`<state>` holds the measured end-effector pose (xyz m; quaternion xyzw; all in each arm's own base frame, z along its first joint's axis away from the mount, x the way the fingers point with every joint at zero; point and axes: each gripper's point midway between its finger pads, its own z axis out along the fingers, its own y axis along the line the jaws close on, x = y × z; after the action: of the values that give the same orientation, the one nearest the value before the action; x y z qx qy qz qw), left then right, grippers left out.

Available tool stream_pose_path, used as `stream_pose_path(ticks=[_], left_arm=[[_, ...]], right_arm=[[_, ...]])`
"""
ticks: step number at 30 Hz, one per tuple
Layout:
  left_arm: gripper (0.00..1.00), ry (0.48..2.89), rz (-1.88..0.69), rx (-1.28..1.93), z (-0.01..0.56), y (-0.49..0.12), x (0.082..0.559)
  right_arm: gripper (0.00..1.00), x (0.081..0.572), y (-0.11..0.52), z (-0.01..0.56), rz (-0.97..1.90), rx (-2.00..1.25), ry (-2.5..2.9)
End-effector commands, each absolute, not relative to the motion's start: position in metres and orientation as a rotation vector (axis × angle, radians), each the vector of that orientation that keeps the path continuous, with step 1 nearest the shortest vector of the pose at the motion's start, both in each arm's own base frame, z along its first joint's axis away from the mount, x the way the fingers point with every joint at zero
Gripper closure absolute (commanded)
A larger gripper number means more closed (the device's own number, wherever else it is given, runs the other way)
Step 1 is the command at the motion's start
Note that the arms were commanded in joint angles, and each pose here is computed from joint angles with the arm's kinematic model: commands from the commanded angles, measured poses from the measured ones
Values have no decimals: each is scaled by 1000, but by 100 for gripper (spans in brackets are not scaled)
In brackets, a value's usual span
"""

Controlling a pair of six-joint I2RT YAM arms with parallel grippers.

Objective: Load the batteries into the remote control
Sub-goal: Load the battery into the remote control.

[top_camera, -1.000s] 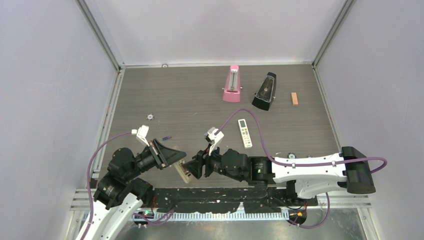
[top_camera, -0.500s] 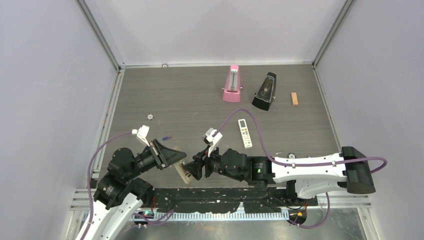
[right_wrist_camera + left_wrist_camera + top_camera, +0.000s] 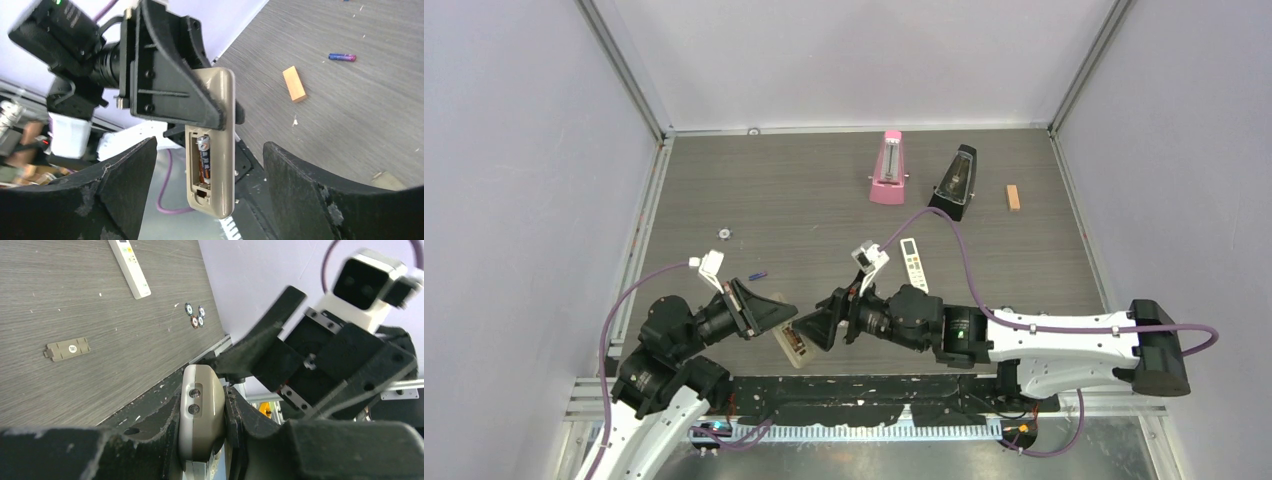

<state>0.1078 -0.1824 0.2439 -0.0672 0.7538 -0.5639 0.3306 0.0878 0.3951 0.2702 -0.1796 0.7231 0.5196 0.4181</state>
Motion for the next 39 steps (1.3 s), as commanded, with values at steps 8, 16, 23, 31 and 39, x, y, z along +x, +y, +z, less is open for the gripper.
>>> stream_pose_path(ticks=[8,16,23,31,39], left_arm=[[100,1862,-1479,63,267,-189,100],[100,1860,-1486,84,267,-190,99],[100,1846,-1491,99,268,-191,98],[100,1846,-1499,105,269,-191,97],[100,1848,-1500,79,269,-191,99]], right_arm=[[17,84,396,275,1632,-160,1946],[17,81,404,275,1715,-128,1952],[35,82,410,265,1757,-99,2001],[41,79,415,257,1777,-102,2028],[46,76,419,248,1771,-144,2058]])
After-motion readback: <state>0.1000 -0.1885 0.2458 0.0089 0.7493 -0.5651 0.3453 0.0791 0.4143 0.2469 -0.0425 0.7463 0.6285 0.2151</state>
